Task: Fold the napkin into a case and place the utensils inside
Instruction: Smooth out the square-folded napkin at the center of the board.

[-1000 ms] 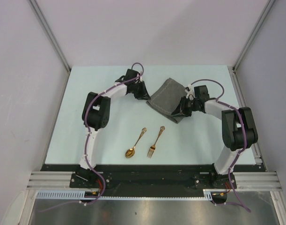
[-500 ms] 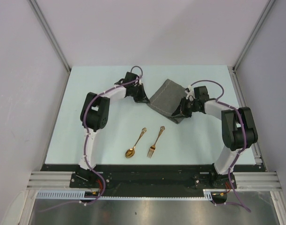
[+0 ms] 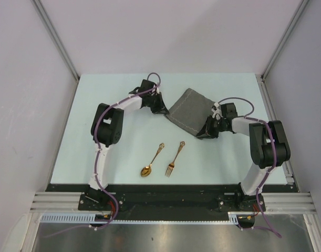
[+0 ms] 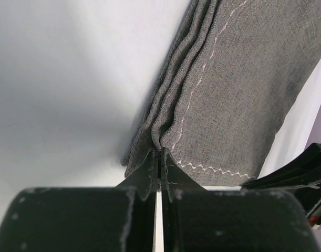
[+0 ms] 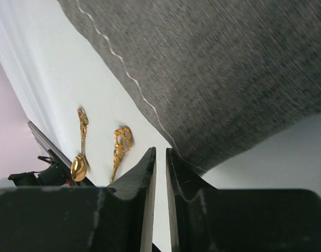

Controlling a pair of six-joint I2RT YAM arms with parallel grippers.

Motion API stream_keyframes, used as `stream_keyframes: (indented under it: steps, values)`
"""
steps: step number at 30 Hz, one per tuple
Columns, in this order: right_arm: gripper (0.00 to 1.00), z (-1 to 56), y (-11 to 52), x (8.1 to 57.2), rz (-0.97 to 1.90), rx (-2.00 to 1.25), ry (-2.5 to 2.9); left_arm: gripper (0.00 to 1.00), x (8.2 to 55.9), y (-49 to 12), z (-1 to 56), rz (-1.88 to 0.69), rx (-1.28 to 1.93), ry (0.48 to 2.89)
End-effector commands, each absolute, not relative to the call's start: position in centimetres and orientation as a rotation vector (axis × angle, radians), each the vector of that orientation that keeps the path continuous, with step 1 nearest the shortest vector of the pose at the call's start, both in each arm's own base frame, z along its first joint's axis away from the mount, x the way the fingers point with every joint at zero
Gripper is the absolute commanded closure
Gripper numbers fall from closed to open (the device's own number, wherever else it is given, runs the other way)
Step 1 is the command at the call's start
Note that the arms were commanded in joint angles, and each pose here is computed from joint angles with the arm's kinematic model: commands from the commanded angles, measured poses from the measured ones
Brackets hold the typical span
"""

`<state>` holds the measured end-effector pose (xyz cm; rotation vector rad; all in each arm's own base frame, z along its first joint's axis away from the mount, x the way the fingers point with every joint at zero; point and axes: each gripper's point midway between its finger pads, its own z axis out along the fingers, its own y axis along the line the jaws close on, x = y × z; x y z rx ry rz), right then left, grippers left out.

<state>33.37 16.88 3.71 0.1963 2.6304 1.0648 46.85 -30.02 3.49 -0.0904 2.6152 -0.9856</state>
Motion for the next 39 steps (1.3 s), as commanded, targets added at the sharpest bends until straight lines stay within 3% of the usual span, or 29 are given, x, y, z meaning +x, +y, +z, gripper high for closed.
stream_keyframes:
  steps: [1,8,14,15,18,22,26,29,32,39]
  values:
    - [0.83,4.2,16.2,33.7,1.053,0.179,2.569,0.99,48.0,-31.0,4.3,-1.009,-0.058,2.584]
    - [0.85,5.4,15.8,33.6,1.063,0.18,2.546,0.97,47.4,-30.3,3.9,-0.962,-0.055,2.616]
    - [0.84,9.6,15.9,34.7,1.064,0.142,2.467,0.82,48.1,-29.4,6.2,-0.877,-0.03,2.577]
    - [0.84,10.0,15.7,35.0,1.062,0.143,2.454,0.76,48.3,-29.2,6.8,-0.868,-0.029,2.568]
    - [0.83,10.3,15.4,35.9,1.061,0.147,2.44,0.61,48.8,-29.1,8.2,-0.848,-0.021,2.544]
    - [0.83,8.6,15.7,36.7,1.093,0.184,2.459,0.53,49.2,-29.4,10.0,-0.852,-0.013,2.505]
    - [0.84,6.7,15.9,36.7,1.111,0.207,2.473,0.55,48.2,-30.8,11.7,-0.889,0.019,2.462]
    - [0.84,5.3,15.9,36.3,1.109,0.221,2.496,0.62,47.3,-32.2,11.8,-0.954,0.03,2.432]
    - [0.84,3.9,15.6,35.8,1.102,0.244,2.516,0.74,46.9,-33.1,9.1,-0.998,0.027,2.472]
    - [0.85,4.5,15.1,36.2,1.103,0.25,2.506,0.78,49.1,-31.1,5.2,-0.818,0.013,2.549]
